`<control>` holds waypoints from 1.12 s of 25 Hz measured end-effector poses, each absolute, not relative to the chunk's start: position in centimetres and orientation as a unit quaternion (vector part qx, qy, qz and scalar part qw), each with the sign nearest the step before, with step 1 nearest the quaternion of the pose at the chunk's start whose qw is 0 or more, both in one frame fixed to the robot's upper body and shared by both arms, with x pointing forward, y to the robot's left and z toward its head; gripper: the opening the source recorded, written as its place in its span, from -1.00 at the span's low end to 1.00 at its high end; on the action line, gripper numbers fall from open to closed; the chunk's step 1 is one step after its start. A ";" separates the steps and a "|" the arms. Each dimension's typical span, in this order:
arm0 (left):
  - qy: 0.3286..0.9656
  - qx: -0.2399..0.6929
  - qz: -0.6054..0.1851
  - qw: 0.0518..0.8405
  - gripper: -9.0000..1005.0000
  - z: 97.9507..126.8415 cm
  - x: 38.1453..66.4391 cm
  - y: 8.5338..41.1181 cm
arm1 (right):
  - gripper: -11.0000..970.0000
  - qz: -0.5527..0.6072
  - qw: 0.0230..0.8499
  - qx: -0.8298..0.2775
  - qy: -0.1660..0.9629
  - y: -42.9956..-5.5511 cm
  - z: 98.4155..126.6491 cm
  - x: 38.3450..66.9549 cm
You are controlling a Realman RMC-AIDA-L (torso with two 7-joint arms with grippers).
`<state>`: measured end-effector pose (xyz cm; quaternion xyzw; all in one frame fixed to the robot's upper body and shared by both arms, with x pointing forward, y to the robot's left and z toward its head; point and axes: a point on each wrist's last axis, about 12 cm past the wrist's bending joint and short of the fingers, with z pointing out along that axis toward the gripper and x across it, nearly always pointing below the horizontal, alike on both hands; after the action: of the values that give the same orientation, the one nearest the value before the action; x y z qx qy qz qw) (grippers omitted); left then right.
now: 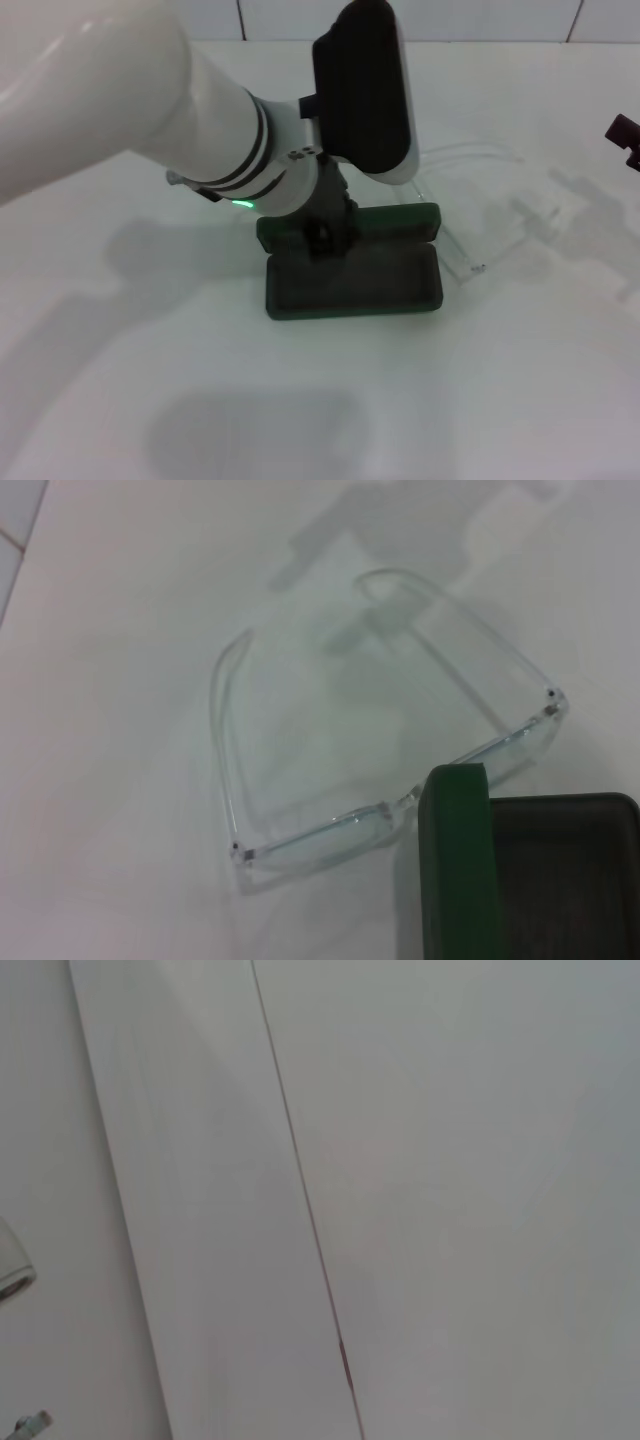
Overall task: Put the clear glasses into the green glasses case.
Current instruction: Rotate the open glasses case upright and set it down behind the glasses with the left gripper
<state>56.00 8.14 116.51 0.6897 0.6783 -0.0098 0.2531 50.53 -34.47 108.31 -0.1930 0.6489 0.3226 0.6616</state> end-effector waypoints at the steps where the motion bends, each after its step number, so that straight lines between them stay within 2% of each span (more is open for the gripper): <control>1: 0.676 0.691 -0.009 0.255 -0.56 116.5 56.0 7.9 | 0.44 0.322 0.662 -0.193 0.649 -34.5 108.3 50.5; 10: 0.655 0.708 -0.006 0.263 -0.55 116.3 55.9 6.6 | 0.43 0.317 0.666 -0.185 0.649 -34.8 108.1 50.2; 28: 0.653 0.703 -0.001 0.283 -0.54 116.0 56.2 6.4 | 0.43 0.315 0.670 -0.183 0.647 -35.0 108.0 50.0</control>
<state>56.18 6.42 115.99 0.7026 0.6531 -0.0010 0.2826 49.97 -34.97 108.02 -0.1832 0.6467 0.3147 0.6702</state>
